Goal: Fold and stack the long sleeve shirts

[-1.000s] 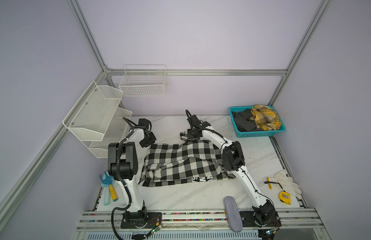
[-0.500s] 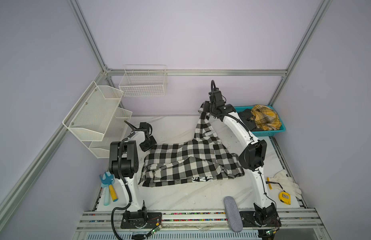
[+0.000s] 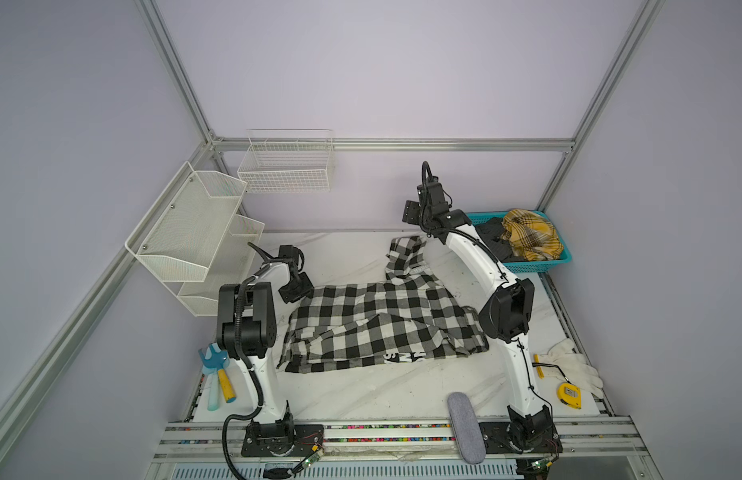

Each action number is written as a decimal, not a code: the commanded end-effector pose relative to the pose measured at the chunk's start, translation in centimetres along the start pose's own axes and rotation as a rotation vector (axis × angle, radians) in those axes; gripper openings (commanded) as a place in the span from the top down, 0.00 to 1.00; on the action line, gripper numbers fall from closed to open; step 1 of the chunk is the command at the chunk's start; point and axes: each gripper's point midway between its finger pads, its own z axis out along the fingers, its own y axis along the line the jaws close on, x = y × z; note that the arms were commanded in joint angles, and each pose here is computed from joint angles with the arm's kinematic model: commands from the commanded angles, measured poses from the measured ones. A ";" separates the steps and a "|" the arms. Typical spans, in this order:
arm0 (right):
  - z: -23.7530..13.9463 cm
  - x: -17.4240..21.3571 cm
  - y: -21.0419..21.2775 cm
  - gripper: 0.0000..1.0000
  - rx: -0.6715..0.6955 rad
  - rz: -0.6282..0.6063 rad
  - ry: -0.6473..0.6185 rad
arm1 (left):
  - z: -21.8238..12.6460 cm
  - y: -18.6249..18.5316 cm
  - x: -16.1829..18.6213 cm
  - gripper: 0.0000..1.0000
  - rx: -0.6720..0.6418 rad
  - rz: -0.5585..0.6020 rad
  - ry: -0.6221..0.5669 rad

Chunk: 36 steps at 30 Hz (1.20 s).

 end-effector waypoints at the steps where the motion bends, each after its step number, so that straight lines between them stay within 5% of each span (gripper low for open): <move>1: -2.3 0.6 -2.1 0.20 0.053 -0.027 0.044 | -4.7 -1.6 -3.3 0.62 0.060 -0.043 -0.085; 6: -2.9 5.2 -5.5 0.25 0.090 -0.045 0.174 | -6.4 -2.0 -4.1 0.48 0.093 -0.057 -0.102; 14: 1.6 13.2 -10.8 0.28 -0.023 0.078 0.492 | -4.3 -1.6 -2.8 0.48 0.090 -0.056 -0.034; 22: 4.0 17.8 -13.1 0.36 -0.068 0.167 0.649 | -3.0 -1.5 -2.7 0.48 0.084 -0.034 -0.001; 28: 5.1 19.7 -12.2 0.40 -0.050 0.051 0.667 | -2.3 -1.1 -2.4 0.48 0.073 -0.038 0.014; 36: 7.8 23.0 -11.8 0.33 0.160 -0.190 0.655 | -2.2 -1.2 -2.5 0.49 0.077 -0.030 0.016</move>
